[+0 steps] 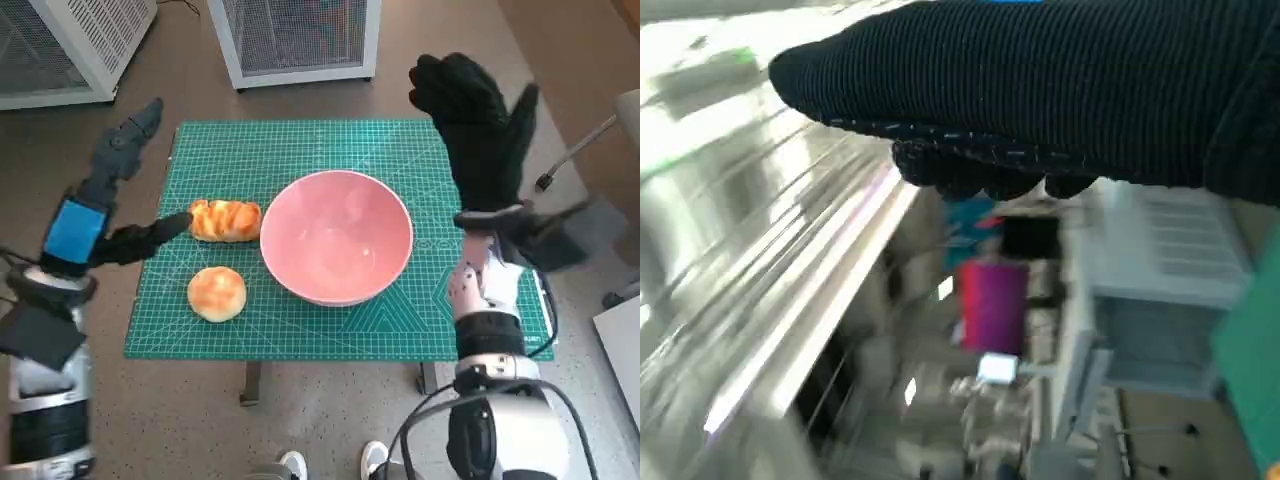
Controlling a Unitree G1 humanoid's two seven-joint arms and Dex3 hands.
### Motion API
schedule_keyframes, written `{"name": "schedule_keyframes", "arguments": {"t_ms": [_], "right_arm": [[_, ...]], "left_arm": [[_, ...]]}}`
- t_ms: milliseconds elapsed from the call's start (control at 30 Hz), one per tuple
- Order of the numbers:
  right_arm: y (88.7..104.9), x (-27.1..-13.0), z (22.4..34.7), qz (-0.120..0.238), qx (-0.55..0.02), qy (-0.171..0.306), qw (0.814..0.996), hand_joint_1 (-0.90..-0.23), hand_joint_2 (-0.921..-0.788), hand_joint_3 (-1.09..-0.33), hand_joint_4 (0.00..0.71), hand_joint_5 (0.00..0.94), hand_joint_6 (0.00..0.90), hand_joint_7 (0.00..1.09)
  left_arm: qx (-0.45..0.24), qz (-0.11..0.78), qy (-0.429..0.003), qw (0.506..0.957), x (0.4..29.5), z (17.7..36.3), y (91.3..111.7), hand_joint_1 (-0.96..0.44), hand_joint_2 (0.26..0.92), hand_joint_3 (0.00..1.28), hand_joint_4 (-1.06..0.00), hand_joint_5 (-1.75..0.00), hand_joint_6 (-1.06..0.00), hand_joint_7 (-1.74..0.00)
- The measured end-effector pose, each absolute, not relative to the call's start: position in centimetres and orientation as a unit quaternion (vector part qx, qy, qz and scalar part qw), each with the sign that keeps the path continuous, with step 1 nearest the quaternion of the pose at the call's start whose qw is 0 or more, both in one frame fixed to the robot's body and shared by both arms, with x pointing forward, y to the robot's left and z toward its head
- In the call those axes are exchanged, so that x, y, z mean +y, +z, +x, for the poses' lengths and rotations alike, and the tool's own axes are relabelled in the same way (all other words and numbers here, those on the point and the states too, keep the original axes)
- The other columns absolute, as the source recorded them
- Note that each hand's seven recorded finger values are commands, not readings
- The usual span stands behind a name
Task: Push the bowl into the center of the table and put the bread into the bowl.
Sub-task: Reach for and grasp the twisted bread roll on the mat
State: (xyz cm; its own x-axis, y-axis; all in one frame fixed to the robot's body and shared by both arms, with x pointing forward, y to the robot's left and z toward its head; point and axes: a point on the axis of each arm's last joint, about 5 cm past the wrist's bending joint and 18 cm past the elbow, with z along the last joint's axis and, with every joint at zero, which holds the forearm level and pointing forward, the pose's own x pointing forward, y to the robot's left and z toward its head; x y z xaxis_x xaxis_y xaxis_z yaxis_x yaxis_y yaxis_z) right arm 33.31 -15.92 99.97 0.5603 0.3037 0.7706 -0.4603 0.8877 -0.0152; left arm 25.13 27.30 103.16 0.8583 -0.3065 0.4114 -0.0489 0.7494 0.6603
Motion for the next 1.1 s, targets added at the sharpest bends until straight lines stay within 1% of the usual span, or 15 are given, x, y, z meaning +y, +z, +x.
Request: {"name": "schedule_keyframes", "arguments": {"t_ms": [100,167,300,367,567,833,967,1100], "right_arm": [[100.0,-16.0,32.7,0.090,-0.438,0.231,0.864,-0.423,-0.914,-0.544,0.253,0.024,0.059,0.59],[100.1,-16.0,32.3,0.086,-0.450,0.239,0.856,-0.426,-0.906,-0.536,0.261,0.026,0.059,0.60],[100.2,-15.8,31.8,0.079,-0.464,0.249,0.847,-0.432,-0.903,-0.527,0.267,0.024,0.057,0.61],[100.3,-15.8,31.5,0.075,-0.467,0.253,0.844,-0.434,-0.903,-0.522,0.268,0.023,0.058,0.61],[100.1,-15.9,31.1,0.069,-0.465,0.261,0.843,-0.433,-0.906,-0.513,0.252,0.010,0.042,0.62],[99.8,-16.1,30.8,0.064,-0.460,0.261,0.846,-0.426,-0.919,-0.506,0.236,0.001,0.013,0.65],[99.8,-16.1,30.8,0.063,-0.459,0.260,0.847,-0.425,-0.921,-0.508,0.233,0.000,0.010,0.65],[99.8,-16.1,30.8,0.063,-0.459,0.260,0.847,-0.425,-0.921,-0.508,0.232,0.000,0.009,0.65]], "left_arm": [[-0.230,0.380,-0.077,0.893,27.5,25.5,104.0,-0.58,0.864,0.01,0.00,0.00,-0.03,-0.20],[-0.213,0.399,-0.086,0.888,27.3,25.9,104.5,-0.54,0.840,0.00,0.00,0.00,-0.04,-0.20],[-0.179,0.426,-0.103,0.881,26.7,26.7,105.2,-0.46,0.799,0.00,0.00,0.00,-0.07,-0.20],[-0.160,0.439,-0.109,0.878,26.2,27.2,105.4,-0.40,0.773,0.00,0.00,0.00,-0.09,-0.20],[-0.112,0.471,-0.117,0.867,25.1,28.2,105.6,-0.29,0.732,0.00,-0.03,0.00,-0.15,-0.14],[-0.059,0.522,-0.126,0.842,23.9,29.8,105.3,-0.15,0.717,0.00,-0.06,-0.01,-0.19,-0.11],[-0.032,0.539,-0.136,0.830,23.4,30.6,105.2,-0.09,0.717,0.00,-0.06,-0.01,-0.20,-0.09],[-0.001,0.557,-0.152,0.817,22.6,31.3,105.3,-0.07,0.716,0.00,-0.06,0.00,-0.20,-0.08]]}}
